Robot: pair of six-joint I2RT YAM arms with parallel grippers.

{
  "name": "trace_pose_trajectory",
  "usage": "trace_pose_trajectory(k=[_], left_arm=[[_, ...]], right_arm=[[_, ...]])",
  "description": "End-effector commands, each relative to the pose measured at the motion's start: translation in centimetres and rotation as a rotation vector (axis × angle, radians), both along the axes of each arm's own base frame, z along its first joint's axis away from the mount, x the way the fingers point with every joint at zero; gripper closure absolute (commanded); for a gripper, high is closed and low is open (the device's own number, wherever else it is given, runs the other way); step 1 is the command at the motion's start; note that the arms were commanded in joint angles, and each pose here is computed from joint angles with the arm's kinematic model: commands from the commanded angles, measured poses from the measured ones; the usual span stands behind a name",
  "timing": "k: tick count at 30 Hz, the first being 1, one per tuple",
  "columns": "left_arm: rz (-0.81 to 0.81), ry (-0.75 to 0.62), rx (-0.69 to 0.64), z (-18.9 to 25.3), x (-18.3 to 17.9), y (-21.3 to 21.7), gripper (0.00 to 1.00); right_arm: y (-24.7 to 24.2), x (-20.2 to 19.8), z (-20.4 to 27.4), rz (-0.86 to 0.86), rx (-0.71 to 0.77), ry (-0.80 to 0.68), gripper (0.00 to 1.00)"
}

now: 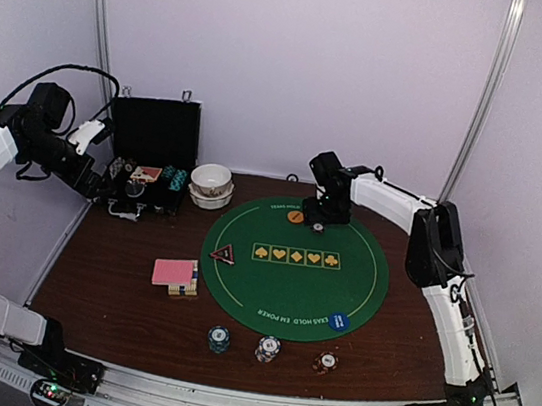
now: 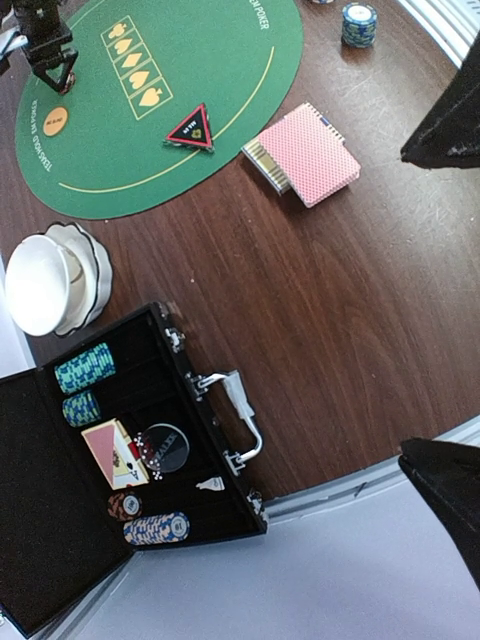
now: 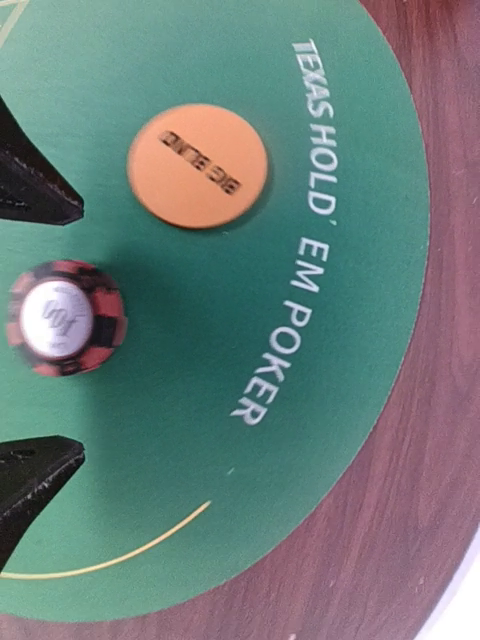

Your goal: Distribute texas hold em gaming equipment

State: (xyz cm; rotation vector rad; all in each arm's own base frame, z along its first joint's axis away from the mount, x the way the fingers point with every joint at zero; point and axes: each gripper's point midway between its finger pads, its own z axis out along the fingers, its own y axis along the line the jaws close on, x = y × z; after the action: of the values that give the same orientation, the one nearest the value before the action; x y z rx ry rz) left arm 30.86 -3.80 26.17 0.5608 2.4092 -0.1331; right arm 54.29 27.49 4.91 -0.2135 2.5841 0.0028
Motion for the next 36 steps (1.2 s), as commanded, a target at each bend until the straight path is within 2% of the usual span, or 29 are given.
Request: trace_pose_trajectory(k=[1, 8, 14, 19, 27, 36], left_arm=[[0.017, -0.038, 0.027, 1.3, -0.2, 0.7, 0.03], [0.031, -0.046, 0.065, 1.4, 0.1, 1.3, 0.02], [0.029, -0.074, 0.121, 1.9, 0.5, 2.0, 0.02], [0.034, -0.093, 0.135, 2.2, 0.7, 2.3, 0.02], [0.021, -0.077, 0.129, 1.9, 0.6, 2.1, 0.02], [0.013, -0.084, 0.11, 2.7, 0.5, 1.7, 0.02]], right_arm=[[0.7, -2.6, 9.6, 0.043, 0.059, -0.119, 0.22], [1.9, -13.0, 10.9, 0.13, 0.107, -0.103, 0.17], [1.9, -24.4, 7.4, 0.216, 0.092, 0.033, 0.14], [0.6, -30.9, 5.9, 0.25, 0.064, 0.102, 0.1], [-0.4, -36.9, 3.7, 0.302, 0.032, 0.207, 0.09], [-1.7, -39.1, 0.3, 0.325, -0.005, 0.296, 0.14]])
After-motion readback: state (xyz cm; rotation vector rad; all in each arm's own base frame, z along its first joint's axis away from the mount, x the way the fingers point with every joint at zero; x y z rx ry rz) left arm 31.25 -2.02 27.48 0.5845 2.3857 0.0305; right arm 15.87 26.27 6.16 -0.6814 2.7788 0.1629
